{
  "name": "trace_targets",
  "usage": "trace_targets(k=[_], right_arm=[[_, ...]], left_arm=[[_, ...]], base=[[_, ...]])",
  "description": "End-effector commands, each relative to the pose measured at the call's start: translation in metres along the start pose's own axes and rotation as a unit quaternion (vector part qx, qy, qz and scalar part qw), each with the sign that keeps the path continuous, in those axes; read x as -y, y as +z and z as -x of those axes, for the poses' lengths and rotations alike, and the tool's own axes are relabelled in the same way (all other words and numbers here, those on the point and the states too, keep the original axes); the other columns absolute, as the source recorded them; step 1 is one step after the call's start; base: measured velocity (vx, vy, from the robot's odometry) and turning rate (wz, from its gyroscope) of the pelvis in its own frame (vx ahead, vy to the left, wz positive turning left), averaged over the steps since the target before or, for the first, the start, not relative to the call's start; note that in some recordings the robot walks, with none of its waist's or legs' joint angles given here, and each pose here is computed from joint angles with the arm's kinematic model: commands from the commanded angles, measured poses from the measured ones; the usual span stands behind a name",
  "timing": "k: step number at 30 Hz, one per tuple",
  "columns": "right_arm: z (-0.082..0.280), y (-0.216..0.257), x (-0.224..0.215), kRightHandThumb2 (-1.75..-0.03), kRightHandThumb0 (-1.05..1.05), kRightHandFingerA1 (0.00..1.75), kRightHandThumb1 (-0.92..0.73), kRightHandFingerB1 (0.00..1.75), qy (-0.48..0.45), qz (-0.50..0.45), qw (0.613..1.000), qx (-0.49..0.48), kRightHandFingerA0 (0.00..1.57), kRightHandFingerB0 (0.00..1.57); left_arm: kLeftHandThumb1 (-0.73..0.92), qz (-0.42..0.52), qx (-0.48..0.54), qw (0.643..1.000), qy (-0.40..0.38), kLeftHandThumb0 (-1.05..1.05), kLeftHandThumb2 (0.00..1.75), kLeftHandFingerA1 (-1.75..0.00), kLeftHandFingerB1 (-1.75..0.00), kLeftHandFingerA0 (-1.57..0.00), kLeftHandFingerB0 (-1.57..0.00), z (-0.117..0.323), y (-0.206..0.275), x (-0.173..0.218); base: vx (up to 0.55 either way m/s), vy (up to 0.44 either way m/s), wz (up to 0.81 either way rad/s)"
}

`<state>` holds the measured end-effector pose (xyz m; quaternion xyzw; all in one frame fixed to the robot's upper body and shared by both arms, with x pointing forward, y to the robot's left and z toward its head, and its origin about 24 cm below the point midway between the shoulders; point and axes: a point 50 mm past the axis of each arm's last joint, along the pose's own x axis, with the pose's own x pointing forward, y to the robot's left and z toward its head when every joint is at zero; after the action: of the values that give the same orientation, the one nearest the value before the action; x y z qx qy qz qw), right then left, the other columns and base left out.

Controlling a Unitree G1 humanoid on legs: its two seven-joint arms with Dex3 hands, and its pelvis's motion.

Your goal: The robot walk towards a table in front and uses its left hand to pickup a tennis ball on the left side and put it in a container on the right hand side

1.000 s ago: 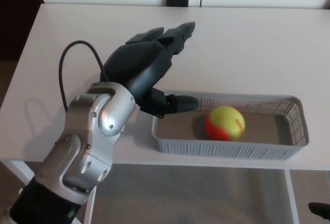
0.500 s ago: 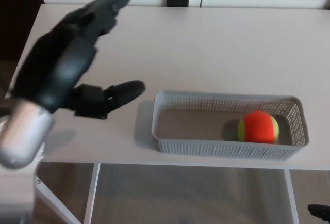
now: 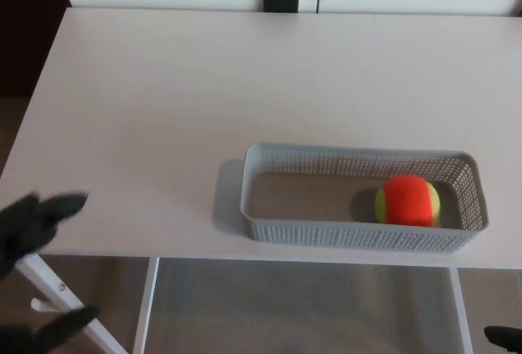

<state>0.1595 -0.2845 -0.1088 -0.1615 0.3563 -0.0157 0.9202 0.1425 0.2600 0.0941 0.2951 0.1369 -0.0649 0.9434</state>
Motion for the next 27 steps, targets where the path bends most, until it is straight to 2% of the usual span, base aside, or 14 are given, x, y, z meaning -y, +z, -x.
trace_targets(k=[1, 2, 4, 5, 6, 7, 11, 12, 16, 17, 19, 23, 24, 27], right_arm=[[0.012, -0.025, 0.006, -0.8, -0.53, 0.57, -0.46, 0.49, -0.01, 0.016, 0.999, -0.047, 0.49, 0.34], [0.012, -0.025, 0.007, -0.79, -0.51, 0.56, -0.47, 0.49, -0.011, 0.017, 0.999, -0.046, 0.47, 0.35], [0.011, -0.024, 0.008, -0.57, -0.45, 0.45, -0.59, 0.37, -0.011, 0.017, 0.999, -0.046, 0.54, 0.41], [0.011, -0.023, 0.007, -0.57, -0.45, 0.45, -0.59, 0.37, -0.011, 0.017, 0.999, -0.046, 0.54, 0.41], [0.011, -0.023, 0.007, -0.81, -0.52, 0.56, -0.47, 0.49, -0.011, 0.02, 0.999, -0.047, 0.49, 0.35], [0.011, -0.023, 0.006, -0.57, -0.44, 0.46, -0.59, 0.37, -0.011, 0.021, 0.999, -0.047, 0.57, 0.41], [0.011, -0.023, 0.007, -0.81, -0.51, 0.57, -0.46, 0.5, -0.01, 0.015, 0.999, -0.045, 0.48, 0.35], [0.01, -0.023, 0.007, -0.57, -0.45, 0.46, -0.58, 0.37, -0.011, 0.015, 0.999, -0.045, 0.54, 0.41], [0.01, -0.022, 0.008, -0.57, -0.45, 0.46, -0.58, 0.37, -0.013, 0.014, 0.999, -0.045, 0.54, 0.41], [0.009, -0.02, 0.006, -0.78, -0.49, 0.53, -0.48, 0.47, -0.012, 0.006, 0.999, -0.041, 0.45, 0.33], [0.003, -0.009, 0.006, -0.58, -0.43, 0.4, -0.61, 0.35, -0.015, -0.007, 0.999, -0.027, 0.5, 0.37], [0.002, -0.008, 0.006, -0.58, -0.43, 0.4, -0.61, 0.35, -0.015, -0.008, 1.0, -0.026, 0.5, 0.37], [-0.003, 0.002, 0.007, -0.79, -0.52, 0.52, -0.47, 0.47, -0.022, -0.025, 0.999, -0.012, 0.43, 0.34], [-0.004, 0.001, 0.002, -0.58, -0.43, 0.41, -0.6, 0.36, -0.035, -0.058, 0.998, -0.014, 0.47, 0.39]], left_arm=[[0.35, 0.134, 0.081, 0.921, -0.356, -0.53, 0.78, -0.47, -0.52, -0.27, -0.44, 0.138, -0.028, -0.039], [0.47, 0.111, 0.058, 0.923, -0.364, -0.53, 0.55, -0.43, -0.38, -0.49, -0.5, 0.132, -0.033, -0.038], [0.49, 0.07, 0.022, 0.926, -0.371, -0.57, 0.55, -0.44, -0.37, -0.52, -0.49, 0.123, -0.041, -0.035], [0.49, 0.057, 0.012, 0.926, -0.374, -0.57, 0.55, -0.44, -0.37, -0.52, -0.49, 0.12, -0.043, -0.033], [0.45, 0.041, -0.031, 0.924, -0.38, -0.65, 0.78, -0.52, -0.45, -0.42, -0.36, 0.111, -0.056, -0.024], [0.45, 0.035, -0.055, 0.921, -0.384, -0.64, 0.77, -0.53, -0.46, -0.42, -0.36, 0.106, -0.064, -0.018], [0.45, 0.021, -0.147, 0.92, -0.363, -0.62, 0.81, -0.5, -0.49, -0.31, -0.36, 0.084, -0.104, 0.012], [0.47, 0.014, -0.156, 0.925, -0.345, -0.63, 0.8, -0.51, -0.46, -0.36, -0.32, 0.078, -0.111, 0.018], [0.47, 0.003, -0.16, 0.932, -0.325, -0.63, 0.8, -0.51, -0.46, -0.36, -0.32, 0.069, -0.12, 0.024], [0.64, 0.006, -0.207, 0.951, -0.231, -0.68, 0.59, -0.36, -0.31, -0.29, -0.27, 0.043, -0.146, 0.045], [0.72, 0.008, -0.243, 0.958, -0.152, -0.69, 0.62, -0.36, -0.32, -0.27, -0.25, 0.01, -0.159, 0.064], [0.72, 0.006, -0.244, 0.959, -0.146, -0.69, 0.62, -0.36, -0.32, -0.27, -0.25, 0.007, -0.162, 0.065], [0.9, 0.089, -0.275, 0.954, -0.082, -0.73, 0.66, -0.38, -0.33, -0.21, -0.2, -0.016, -0.173, 0.067], [0.92, 0.135, -0.297, 0.945, -0.024, -0.69, 0.68, -0.37, -0.33, -0.23, -0.19, -0.028, -0.186, 0.072]], base=[[0.0, 0.0, 0.0], [0.0, 0.0, 0.0], [0.0, 0.0, 0.0], [0.0, 0.0, 0.0], [0.0, 0.0, 0.0], [0.0, 0.0, 0.0], [0.0, 0.0, 0.0], [0.0, 0.0, 0.0], [0.0, 0.0, 0.0], [0.0, 0.0, 0.0], [0.0, 0.0, 0.0], [0.0, 0.0, 0.0], [0.0, 0.0, 0.0], [0.0, 0.0, 0.0]])
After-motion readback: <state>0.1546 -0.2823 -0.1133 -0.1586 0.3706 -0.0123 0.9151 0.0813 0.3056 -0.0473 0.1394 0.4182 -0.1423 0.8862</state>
